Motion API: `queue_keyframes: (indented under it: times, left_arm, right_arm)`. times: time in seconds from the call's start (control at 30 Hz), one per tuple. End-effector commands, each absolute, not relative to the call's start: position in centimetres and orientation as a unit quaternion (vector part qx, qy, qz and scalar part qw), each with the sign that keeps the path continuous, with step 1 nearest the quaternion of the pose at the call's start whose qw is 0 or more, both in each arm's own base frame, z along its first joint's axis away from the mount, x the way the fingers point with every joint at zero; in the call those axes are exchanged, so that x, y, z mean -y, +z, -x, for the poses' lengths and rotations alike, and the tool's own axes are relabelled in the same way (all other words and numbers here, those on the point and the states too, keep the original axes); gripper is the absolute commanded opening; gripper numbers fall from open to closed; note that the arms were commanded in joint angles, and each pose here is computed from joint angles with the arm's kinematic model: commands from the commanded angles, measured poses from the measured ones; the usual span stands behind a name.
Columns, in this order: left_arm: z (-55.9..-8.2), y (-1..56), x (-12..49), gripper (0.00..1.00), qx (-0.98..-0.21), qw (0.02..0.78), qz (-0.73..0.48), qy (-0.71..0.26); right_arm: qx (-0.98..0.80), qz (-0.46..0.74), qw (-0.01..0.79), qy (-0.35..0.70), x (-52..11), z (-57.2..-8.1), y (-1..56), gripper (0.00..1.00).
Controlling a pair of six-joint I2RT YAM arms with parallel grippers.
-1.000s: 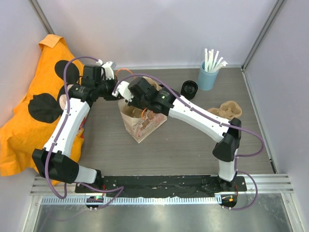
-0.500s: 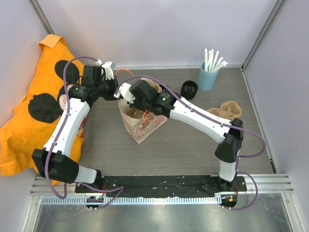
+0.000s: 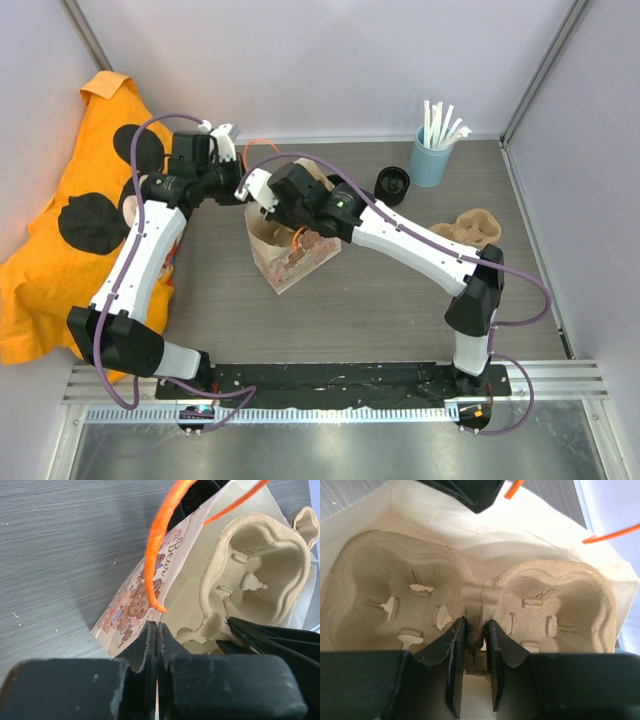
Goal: Pack the takeout coffee
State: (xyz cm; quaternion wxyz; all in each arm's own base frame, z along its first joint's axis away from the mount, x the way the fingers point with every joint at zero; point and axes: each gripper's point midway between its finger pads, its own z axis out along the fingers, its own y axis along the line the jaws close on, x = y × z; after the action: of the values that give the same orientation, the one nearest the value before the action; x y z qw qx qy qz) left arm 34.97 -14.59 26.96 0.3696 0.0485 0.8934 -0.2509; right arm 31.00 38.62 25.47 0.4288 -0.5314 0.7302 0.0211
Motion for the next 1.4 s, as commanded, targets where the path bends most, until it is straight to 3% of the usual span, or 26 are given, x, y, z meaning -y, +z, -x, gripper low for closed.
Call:
queue_keyframes:
  times: [0.0, 0.3, 0.8, 1.37]
  left_arm:
    - [-36.1, 28.6, 14.9, 0.02, -0.876, 0.4, -0.051, -0.265]
    - [-35.8, 28.6, 14.6, 0.14, -0.874, 0.403, -0.05, -0.266]
    - [-35.7, 28.9, 14.3, 0.15, -0.872, 0.407, -0.046, -0.27]
    - [-35.7, 28.9, 14.5, 0.15, -0.87, 0.403, -0.043, -0.28]
  right_arm:
    - [-0.71, 0.525, 0.463, 0.08, -39.4, -29.2, 30.3, 0.27]
    - [-0.718, 0.5, 0.47, 0.119, -40.6, -28.9, 31.6, 0.27]
    - [-0.762, 0.462, 0.43, 0.146, -38.9, -28.7, 27.9, 0.25]
    - [-0.781, 0.42, 0.438, 0.146, -39.3, -31.3, 25.9, 0.25]
